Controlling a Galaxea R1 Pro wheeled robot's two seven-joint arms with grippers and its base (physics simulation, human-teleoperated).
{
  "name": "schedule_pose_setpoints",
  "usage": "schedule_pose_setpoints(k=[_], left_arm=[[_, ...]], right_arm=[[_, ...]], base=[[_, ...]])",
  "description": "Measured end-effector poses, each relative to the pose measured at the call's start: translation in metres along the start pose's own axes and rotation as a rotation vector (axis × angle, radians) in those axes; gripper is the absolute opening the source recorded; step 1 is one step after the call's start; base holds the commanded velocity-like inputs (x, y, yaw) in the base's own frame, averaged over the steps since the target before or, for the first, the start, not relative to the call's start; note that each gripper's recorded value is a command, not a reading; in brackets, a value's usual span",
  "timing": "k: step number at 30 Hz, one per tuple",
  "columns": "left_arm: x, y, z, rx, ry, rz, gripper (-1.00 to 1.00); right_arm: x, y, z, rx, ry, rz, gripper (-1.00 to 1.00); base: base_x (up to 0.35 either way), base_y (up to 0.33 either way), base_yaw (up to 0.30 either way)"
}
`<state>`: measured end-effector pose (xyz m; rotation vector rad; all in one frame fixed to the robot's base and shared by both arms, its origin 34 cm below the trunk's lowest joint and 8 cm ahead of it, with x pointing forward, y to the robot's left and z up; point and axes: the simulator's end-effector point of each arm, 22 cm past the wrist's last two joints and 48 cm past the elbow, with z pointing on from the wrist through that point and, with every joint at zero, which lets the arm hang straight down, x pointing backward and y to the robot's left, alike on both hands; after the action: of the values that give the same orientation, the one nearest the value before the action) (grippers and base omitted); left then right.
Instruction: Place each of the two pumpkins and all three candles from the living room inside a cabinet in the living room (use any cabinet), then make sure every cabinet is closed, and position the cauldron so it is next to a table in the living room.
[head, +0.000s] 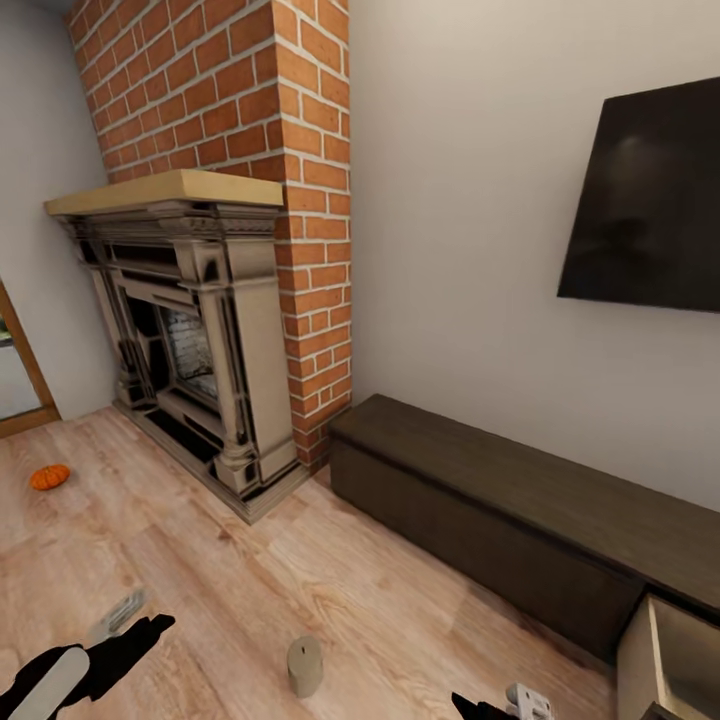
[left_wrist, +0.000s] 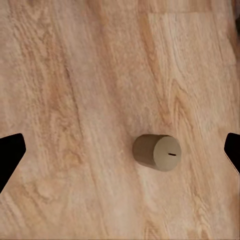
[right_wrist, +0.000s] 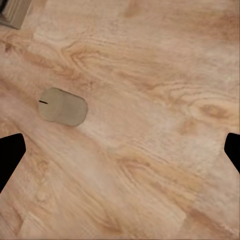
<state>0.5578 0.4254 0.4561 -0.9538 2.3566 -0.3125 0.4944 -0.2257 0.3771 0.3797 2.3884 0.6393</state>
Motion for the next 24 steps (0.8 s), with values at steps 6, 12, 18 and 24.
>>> schedule_pose_setpoints(k=[6,12,18,24], left_arm=[[-0.003,0.021,0.004,-0.041,-0.043,-0.023,1.0],[-0.002,0.023,0.005,-0.045,-0.052,-0.031,1.0],[0.004,0.018,0.007,-0.038,-0.044,-0.031,1.0],[0.006,0.017,0.008,-0.036,-0.042,-0.031,1.0]], right_arm=[[0.004,0.003,0.001,-0.008,0.013,-0.027,1.0],[0.005,0.003,0.001,-0.004,0.015,-0.026,1.0],[0.005,0.001,0.002,0.007,0.014,-0.028,1.0],[0.002,0.0,0.001,0.006,0.003,-0.034,1.0]], base=[[0.139,0.205,0.046],[0.071,0.144,0.252],[0.09,0.015,0.289],[0.055,0.001,0.13]])
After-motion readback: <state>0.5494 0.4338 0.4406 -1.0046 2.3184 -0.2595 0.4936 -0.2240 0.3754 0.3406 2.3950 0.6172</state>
